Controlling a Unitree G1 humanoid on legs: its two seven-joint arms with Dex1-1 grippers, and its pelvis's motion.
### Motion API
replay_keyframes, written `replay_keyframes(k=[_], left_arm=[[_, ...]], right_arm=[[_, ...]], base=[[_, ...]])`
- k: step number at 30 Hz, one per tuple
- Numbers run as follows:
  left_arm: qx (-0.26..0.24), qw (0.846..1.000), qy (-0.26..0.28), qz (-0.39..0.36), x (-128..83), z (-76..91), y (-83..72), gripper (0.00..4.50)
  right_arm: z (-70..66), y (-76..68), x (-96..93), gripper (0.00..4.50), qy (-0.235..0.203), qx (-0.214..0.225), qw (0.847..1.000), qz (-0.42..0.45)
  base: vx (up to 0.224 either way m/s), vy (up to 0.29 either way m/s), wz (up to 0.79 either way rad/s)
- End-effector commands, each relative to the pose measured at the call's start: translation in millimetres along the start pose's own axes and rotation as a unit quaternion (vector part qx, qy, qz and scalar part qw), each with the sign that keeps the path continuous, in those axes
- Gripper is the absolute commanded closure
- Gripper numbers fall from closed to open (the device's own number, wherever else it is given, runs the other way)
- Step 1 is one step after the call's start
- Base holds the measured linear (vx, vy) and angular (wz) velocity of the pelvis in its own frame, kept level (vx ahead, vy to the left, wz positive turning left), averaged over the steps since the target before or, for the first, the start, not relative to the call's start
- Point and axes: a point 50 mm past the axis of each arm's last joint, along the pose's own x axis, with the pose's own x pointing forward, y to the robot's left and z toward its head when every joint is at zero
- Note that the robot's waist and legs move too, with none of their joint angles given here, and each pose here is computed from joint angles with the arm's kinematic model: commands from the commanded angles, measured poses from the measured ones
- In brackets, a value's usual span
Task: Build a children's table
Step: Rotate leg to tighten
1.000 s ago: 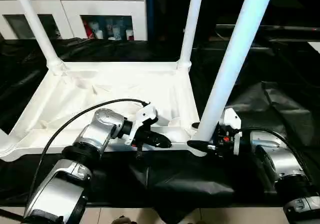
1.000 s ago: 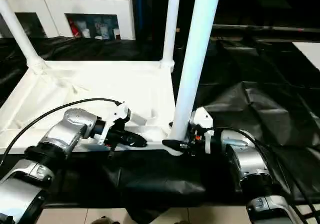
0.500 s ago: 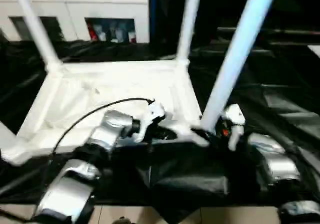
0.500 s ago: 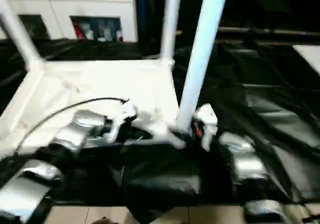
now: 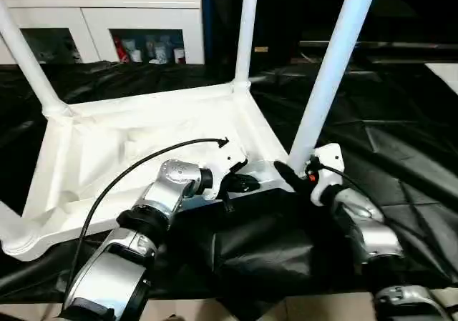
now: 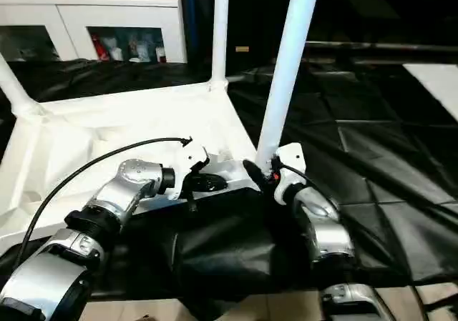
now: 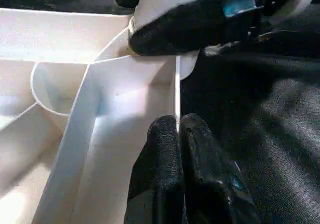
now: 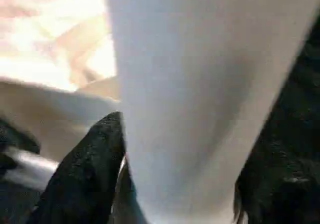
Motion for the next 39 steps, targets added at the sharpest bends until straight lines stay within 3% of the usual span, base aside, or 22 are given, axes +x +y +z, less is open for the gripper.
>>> replay_keyframes(k=[1,5,8,17,28,39], left_arm=[[0.032,0.998,-0.016,-0.049,12,13.5,-9.1,4.50],[0.037,0.998,-0.012,-0.039,3,13.6,-2.0,4.50],[0.039,0.998,-0.014,-0.046,-1,13.0,-1.7,4.50],[0.040,0.995,-0.012,-0.088,-8,7.2,-6.2,4.50],[0.040,0.996,-0.006,-0.085,-14,7.2,-1.5,4.50],[0.042,0.994,-0.005,-0.103,-13,8.0,-4.1,4.50]], right_arm=[[-6.1,18.0,-4.9,1.02,0.021,-0.018,0.994,0.106],[-1.4,-9.9,-48.8,1.02,0.031,-0.038,0.988,0.149],[1.5,-23.3,-66.3,1.02,0.041,-0.042,0.986,0.156],[14.4,-34.8,-88.8,1.02,0.053,-0.055,0.979,0.190],[23.0,-31.6,-90.3,1.02,0.045,-0.056,0.976,0.204],[24.9,-28.6,-62.5,1.02,0.025,-0.044,0.983,0.179]], base=[[0.000,0.000,0.00],[0.014,-0.005,0.04],[0.000,0.000,0.00],[0.000,0.000,0.00],[0.000,0.000,0.00],[0.000,0.000,0.00]])
